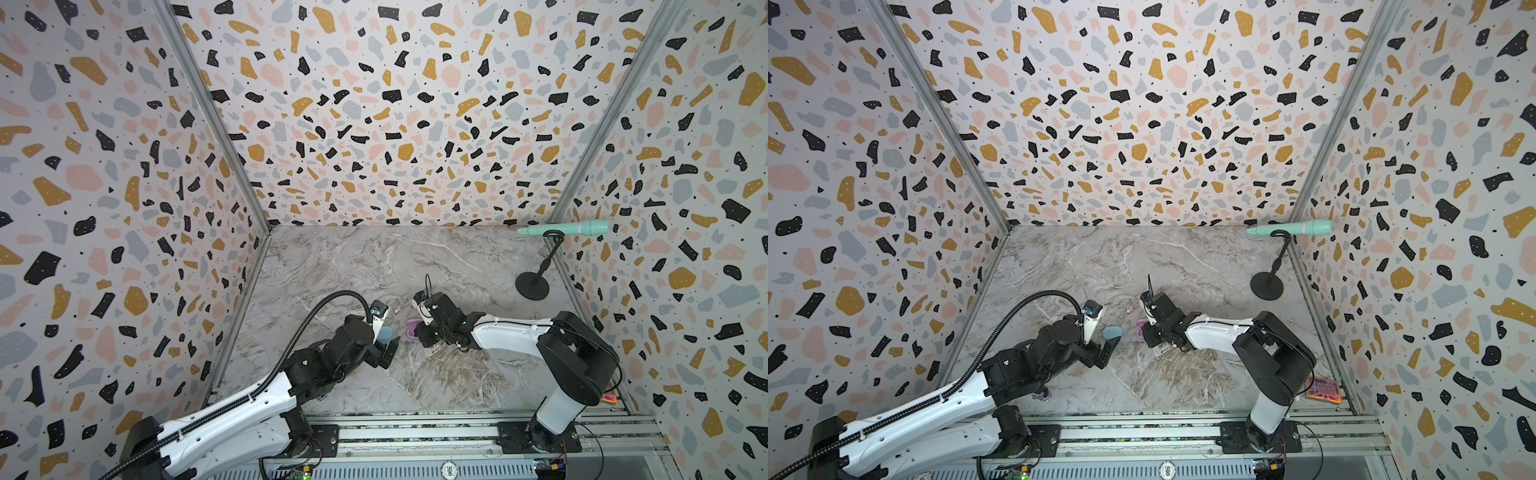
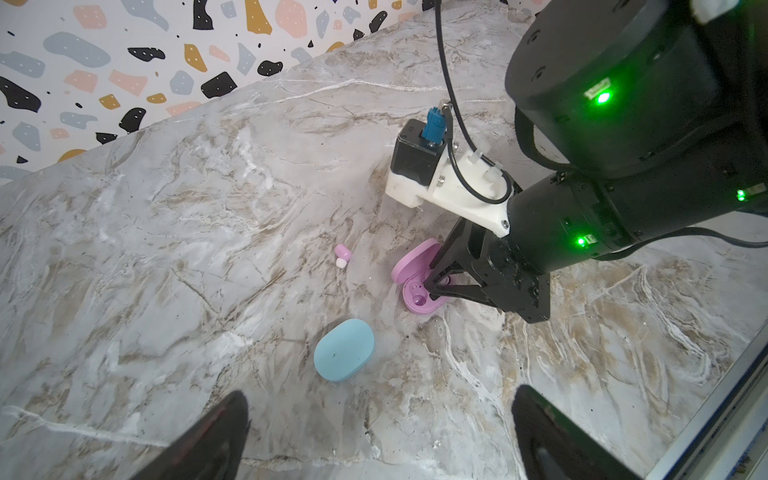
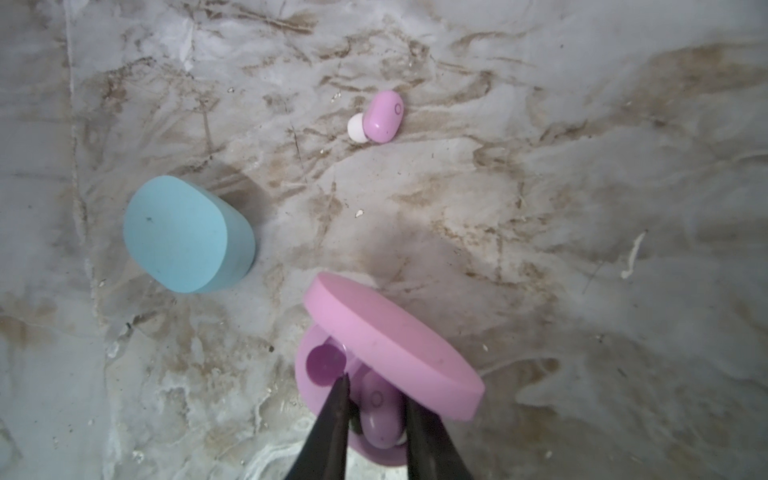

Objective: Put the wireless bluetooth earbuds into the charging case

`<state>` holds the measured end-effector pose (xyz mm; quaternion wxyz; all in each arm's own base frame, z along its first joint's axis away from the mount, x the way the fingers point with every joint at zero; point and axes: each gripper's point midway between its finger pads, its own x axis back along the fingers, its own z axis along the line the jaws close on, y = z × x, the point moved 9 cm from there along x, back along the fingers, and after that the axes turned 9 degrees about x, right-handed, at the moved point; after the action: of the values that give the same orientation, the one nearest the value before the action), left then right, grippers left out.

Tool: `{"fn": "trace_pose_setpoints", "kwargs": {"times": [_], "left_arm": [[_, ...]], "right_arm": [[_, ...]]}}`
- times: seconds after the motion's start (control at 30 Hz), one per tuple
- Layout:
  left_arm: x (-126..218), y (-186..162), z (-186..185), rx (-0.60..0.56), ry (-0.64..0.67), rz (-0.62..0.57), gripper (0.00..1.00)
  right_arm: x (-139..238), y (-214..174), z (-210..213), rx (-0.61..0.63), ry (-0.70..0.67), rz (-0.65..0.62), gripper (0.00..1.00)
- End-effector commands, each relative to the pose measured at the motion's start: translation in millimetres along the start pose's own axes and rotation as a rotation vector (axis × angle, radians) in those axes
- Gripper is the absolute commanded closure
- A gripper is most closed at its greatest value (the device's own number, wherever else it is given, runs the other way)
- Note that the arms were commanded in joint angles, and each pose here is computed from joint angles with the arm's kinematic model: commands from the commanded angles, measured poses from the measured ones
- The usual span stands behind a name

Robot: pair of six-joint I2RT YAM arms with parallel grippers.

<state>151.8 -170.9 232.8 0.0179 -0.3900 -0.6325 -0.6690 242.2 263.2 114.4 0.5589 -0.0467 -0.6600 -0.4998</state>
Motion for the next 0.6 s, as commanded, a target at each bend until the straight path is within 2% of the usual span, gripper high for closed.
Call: {"fn": "trace_pose_setpoints", "kwargs": {"times": [0.0,0.57], "left_arm": [[-0.4,2.0,-1.8,-0.001,-0.013,-0.019,0.00],[-0.3,2.2,-2.2,0.000,-0.018,-0.018,0.00]], "right_arm": [[3.4,-3.5,0.2,0.000,-0.020,0.010,0.72],[17.6,0.8,2.4,-0.020,-0.030,-0.020,0.66]]}}
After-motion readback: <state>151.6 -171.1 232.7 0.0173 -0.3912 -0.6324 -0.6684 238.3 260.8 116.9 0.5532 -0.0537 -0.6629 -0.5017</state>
